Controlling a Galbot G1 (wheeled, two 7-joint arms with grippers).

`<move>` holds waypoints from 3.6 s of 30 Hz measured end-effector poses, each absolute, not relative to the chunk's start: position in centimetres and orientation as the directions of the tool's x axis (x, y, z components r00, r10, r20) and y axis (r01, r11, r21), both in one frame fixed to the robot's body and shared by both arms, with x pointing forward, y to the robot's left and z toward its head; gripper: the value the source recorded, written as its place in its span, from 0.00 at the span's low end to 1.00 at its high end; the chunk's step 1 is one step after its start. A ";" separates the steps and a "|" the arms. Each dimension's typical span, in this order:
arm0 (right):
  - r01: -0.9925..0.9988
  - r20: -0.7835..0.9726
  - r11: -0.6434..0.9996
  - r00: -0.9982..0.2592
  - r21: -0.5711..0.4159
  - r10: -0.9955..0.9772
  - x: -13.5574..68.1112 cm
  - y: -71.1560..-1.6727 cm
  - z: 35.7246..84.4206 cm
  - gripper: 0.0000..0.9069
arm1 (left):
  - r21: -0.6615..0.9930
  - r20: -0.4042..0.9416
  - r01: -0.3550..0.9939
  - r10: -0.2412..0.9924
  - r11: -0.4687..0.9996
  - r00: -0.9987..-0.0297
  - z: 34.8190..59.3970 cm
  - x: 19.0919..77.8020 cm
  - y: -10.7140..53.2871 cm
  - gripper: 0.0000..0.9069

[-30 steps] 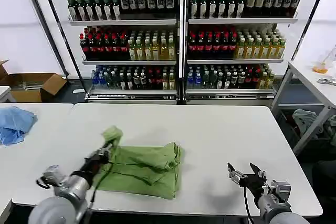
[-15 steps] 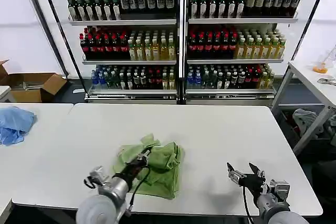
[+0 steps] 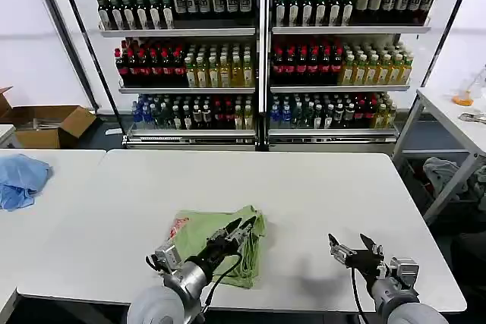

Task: Fold and organize the clothes.

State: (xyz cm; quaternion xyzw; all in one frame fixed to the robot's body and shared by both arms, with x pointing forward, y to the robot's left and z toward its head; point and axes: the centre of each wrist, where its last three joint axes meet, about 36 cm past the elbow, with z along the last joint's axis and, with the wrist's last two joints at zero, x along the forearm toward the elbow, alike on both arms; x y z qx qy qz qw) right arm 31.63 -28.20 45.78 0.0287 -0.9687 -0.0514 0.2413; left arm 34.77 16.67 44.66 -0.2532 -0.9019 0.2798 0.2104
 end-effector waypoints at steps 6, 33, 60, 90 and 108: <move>-0.035 0.464 0.992 -0.881 0.121 -0.087 31.6 -28.0 45.6 1.00 | -0.569 0.243 0.321 0.527 0.757 -0.814 44.9 34.0 18.9 1.00; -0.028 0.467 0.992 -0.881 0.123 -0.083 30.8 -27.6 45.3 1.00 | -0.219 0.404 0.180 0.257 0.959 -0.878 37.5 36.2 27.5 1.00; -0.027 0.461 0.992 -0.884 0.120 -0.079 30.6 -27.7 45.7 1.00 | -0.550 0.415 0.078 0.353 0.831 -0.839 36.5 37.1 28.9 0.03; -0.031 0.437 0.990 -0.895 0.140 -0.090 31.0 -27.3 46.0 1.00 | -0.472 0.185 0.018 0.119 0.882 -0.975 51.3 36.7 40.7 0.03; -0.017 0.426 0.991 -0.902 0.136 -0.073 30.8 -27.5 46.3 1.00 | -0.032 0.316 0.233 0.231 0.972 -0.920 43.3 37.0 24.5 0.03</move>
